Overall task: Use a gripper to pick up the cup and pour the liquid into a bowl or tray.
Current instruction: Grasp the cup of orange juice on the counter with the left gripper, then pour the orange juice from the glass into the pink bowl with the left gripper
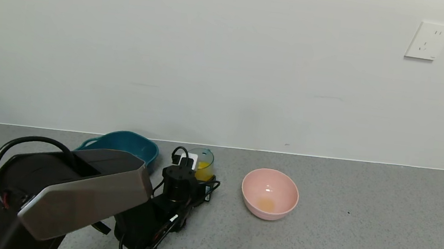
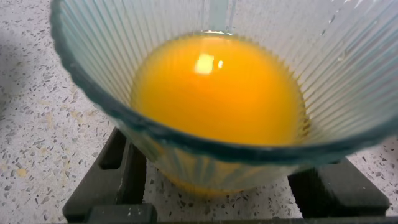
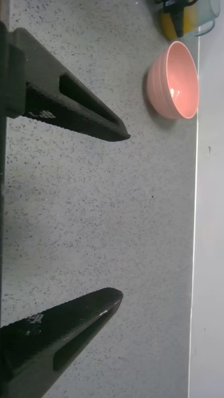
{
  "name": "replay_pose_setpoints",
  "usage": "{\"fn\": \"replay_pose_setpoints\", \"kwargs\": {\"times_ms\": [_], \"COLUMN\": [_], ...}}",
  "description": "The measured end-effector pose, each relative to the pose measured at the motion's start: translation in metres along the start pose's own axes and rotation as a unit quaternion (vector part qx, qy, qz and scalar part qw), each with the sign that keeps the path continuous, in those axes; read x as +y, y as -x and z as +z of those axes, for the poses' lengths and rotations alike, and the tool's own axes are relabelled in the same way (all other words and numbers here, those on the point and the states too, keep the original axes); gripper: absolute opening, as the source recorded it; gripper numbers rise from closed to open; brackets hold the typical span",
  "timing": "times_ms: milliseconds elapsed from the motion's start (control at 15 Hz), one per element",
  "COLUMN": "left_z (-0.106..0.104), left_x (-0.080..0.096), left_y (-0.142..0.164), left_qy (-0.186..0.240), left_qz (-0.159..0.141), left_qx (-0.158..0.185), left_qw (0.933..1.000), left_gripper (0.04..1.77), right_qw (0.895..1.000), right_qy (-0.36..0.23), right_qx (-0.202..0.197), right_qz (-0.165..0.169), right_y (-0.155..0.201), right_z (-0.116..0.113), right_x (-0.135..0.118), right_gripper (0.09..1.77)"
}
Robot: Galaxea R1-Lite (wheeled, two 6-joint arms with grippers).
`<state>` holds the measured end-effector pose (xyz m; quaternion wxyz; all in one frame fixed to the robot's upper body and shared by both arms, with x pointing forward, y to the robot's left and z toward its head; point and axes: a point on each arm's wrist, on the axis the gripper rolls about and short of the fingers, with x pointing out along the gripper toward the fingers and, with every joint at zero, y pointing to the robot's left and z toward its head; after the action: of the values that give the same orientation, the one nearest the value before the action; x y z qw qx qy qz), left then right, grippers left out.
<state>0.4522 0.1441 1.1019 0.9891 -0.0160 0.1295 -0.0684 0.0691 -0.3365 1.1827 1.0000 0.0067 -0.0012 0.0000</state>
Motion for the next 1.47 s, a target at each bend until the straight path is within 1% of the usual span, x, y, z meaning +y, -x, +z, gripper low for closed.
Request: {"fn": "replay_pose_setpoints", "kwargs": {"times_ms": [333,733,867,1000,1200,1467], "left_z": [0.002,0.016,0.024,0.03,0.046,0.069], "left_x": [0.001,0.002,0.002,0.003,0.003,0.001], "left_y": [0.002,0.006,0.009,0.012,0.018,0.024], "left_qy": [-0.001,-0.021,-0.036,-0.05,-0.062,-0.104], "left_qz": [0.0,0.0,0.001,0.002,0.003,0.003], "left_qx": [0.0,-0.011,-0.017,-0.014,-0.006,-0.026], "left_qw": [1.0,0.9997,0.9992,0.9987,0.9981,0.9943], "left_gripper": [1.27,1.27,1.26,1.26,1.26,1.26], "right_qw": [1.0,1.0,1.0,1.0,1.0,1.0], "right_qy": [0.0,0.0,0.0,0.0,0.0,0.0], "right_qx": [0.0,0.0,0.0,0.0,0.0,0.0], "right_qz": [0.0,0.0,0.0,0.0,0.0,0.0], "right_y": [0.0,0.0,0.0,0.0,0.0,0.0], "right_z": [0.0,0.0,0.0,0.0,0.0,0.0], "right_x": [0.0,0.0,0.0,0.0,0.0,0.0], "right_gripper": [1.71,1.71,1.71,1.71,1.71,1.71]}}
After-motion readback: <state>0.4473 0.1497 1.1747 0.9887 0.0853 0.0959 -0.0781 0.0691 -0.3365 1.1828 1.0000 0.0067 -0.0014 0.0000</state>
